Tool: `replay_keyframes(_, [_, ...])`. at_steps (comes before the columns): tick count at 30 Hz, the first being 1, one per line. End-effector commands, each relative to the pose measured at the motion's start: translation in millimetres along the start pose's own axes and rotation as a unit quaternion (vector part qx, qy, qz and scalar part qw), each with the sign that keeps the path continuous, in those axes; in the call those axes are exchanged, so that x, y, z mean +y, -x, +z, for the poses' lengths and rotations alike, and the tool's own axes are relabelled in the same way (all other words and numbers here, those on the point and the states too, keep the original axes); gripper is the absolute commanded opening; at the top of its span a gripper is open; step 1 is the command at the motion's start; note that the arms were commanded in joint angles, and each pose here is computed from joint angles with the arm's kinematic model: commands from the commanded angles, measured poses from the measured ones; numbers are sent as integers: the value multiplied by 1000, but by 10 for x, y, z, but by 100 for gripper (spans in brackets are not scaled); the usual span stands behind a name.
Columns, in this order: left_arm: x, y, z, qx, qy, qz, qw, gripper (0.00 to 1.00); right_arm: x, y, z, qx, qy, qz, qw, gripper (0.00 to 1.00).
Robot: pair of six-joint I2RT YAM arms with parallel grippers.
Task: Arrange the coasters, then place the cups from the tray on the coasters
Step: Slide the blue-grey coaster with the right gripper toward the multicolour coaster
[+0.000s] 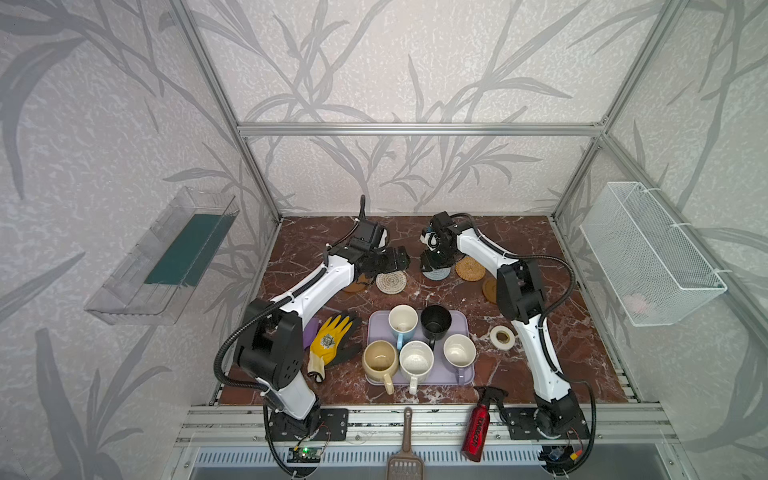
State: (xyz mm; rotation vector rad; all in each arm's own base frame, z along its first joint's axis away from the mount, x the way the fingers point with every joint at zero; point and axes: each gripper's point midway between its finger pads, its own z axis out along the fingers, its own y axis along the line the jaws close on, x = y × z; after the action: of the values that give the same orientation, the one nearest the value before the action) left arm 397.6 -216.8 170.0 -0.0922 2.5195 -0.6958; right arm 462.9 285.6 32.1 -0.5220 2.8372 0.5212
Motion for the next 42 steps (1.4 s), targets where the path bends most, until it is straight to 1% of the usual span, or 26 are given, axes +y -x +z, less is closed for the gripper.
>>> replay_keyframes(1, [6,-4,-101,-11,-2,-8,1000,99,138,-370,200,42,4,35,998,57])
replay_keyframes(4, [4,-23,-102,-7,-3,-7,1000,99,210,-407,234,29,17,63,997,56])
replay_keyframes(9, [41,-35,-164,0,19,4,1000,99,304,-384,199,22,13,70,997,55])
replay_keyframes(16, [-25,-40,-188,2,7,1,1000,99,343,-374,130,13,19,88,996,52])
replay_keyframes(18, [-12,-53,-209,0,9,0,1000,99,411,-334,44,-1,32,82,996,52])
replay_keyframes(21, [8,-48,-237,-5,15,-1,1000,99,514,-200,-102,-46,63,75,994,50])
replay_keyframes(25, [26,-44,-250,-7,20,-1,1000,99,441,-150,-217,-59,40,74,995,48])
replay_keyframes(27, [74,-39,-262,-13,35,-6,999,99,401,-162,-238,-62,31,72,995,48])
replay_keyframes(30, [53,-34,-234,-22,27,-16,999,99,350,-149,-239,-74,35,77,994,48])
replay_keyframes(33, [28,-56,-173,-15,26,-15,999,99,330,-140,-228,-78,38,79,993,46])
replay_keyframes(36, [42,-80,-136,-9,29,-13,999,99,316,-181,-129,-60,41,85,994,45])
replay_keyframes(39, [57,-99,-125,-6,31,-13,999,99,333,-204,-38,-58,53,91,993,44])
replay_keyframes(42, [65,-110,-132,-5,33,-13,999,99,332,-206,-27,-56,54,92,993,43])
